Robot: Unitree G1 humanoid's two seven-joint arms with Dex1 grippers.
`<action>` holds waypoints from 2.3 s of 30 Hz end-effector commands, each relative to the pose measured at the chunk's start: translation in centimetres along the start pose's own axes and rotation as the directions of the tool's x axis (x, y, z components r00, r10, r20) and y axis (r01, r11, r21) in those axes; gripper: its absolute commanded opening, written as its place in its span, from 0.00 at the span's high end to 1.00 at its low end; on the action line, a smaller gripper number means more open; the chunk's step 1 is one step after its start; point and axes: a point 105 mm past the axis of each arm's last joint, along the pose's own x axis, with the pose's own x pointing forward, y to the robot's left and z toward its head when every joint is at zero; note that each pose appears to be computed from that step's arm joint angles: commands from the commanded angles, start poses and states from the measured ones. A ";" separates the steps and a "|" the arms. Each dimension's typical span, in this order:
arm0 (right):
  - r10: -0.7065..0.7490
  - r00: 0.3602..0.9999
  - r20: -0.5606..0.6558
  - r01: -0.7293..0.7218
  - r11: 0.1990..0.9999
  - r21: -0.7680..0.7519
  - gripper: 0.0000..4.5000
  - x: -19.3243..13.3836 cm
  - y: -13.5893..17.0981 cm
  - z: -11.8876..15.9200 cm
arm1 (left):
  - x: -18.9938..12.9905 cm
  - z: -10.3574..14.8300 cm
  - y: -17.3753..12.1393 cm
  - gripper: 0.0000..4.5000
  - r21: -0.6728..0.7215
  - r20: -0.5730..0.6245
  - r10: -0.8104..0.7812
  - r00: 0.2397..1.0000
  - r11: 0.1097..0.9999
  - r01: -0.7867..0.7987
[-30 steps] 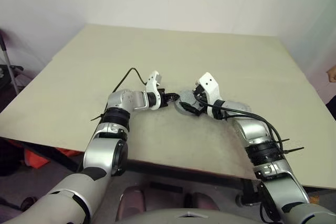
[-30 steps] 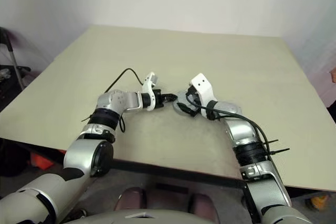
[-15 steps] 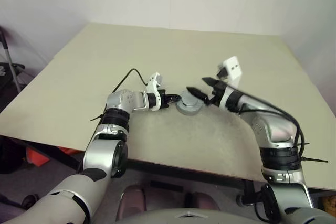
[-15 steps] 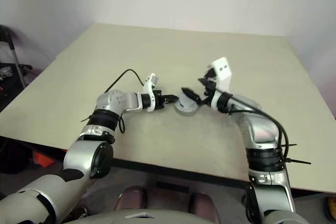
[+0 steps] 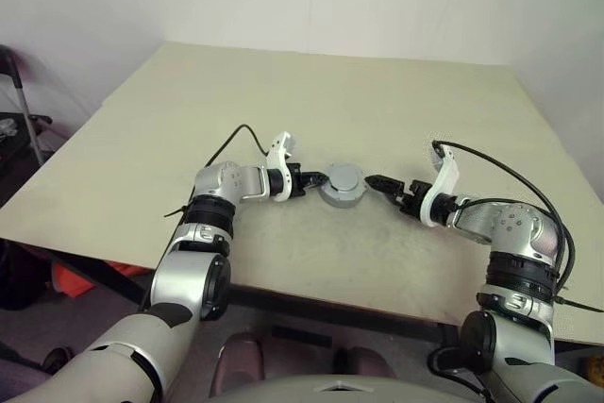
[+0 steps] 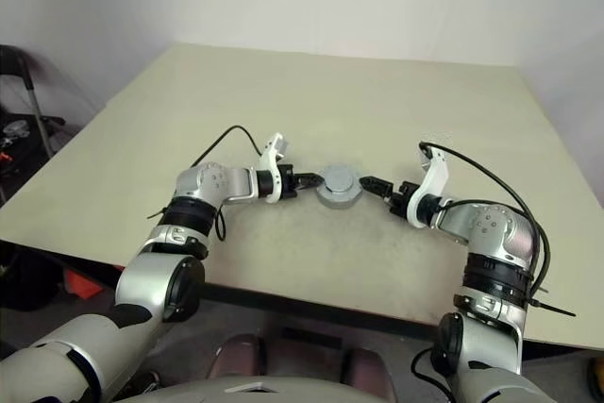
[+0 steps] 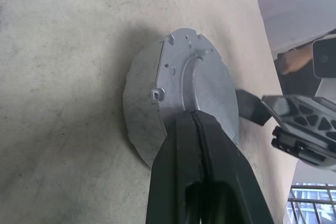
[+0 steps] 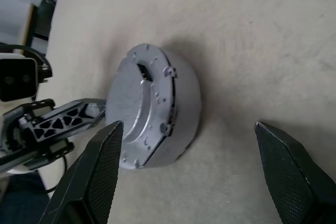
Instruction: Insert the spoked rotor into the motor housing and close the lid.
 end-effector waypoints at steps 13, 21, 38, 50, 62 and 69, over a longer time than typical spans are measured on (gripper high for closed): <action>0.172 0.985 -0.021 -0.169 0.980 0.105 0.00 5.0 4.6 -2.4 | -0.1 0.9 0.1 1.00 0.037 0.024 0.026 0.999 0.999 -0.027; 0.237 0.971 -0.040 -0.231 0.966 0.115 0.00 6.2 6.8 -3.1 | -0.3 1.2 0.4 1.00 0.041 0.036 0.037 0.999 0.998 -0.039; 0.249 0.967 -0.050 -0.241 0.962 0.125 0.09 8.2 8.4 -3.8 | -0.4 1.7 0.5 1.00 0.053 0.051 0.047 0.998 0.997 -0.050; 0.213 0.976 -0.037 -0.207 0.971 0.121 0.53 7.8 7.3 -2.9 | -0.6 2.5 0.6 1.00 0.058 0.091 0.047 0.995 0.997 -0.052; 0.198 0.973 0.117 -0.226 0.918 0.325 0.53 7.7 6.8 1.1 | -4.6 7.6 0.9 1.00 -0.028 0.394 -0.030 0.918 0.999 0.045; 0.223 0.931 0.289 -0.327 0.862 0.387 0.53 7.4 9.4 6.4 | -7.0 7.4 2.7 1.00 -0.082 0.466 -0.022 0.884 0.994 0.068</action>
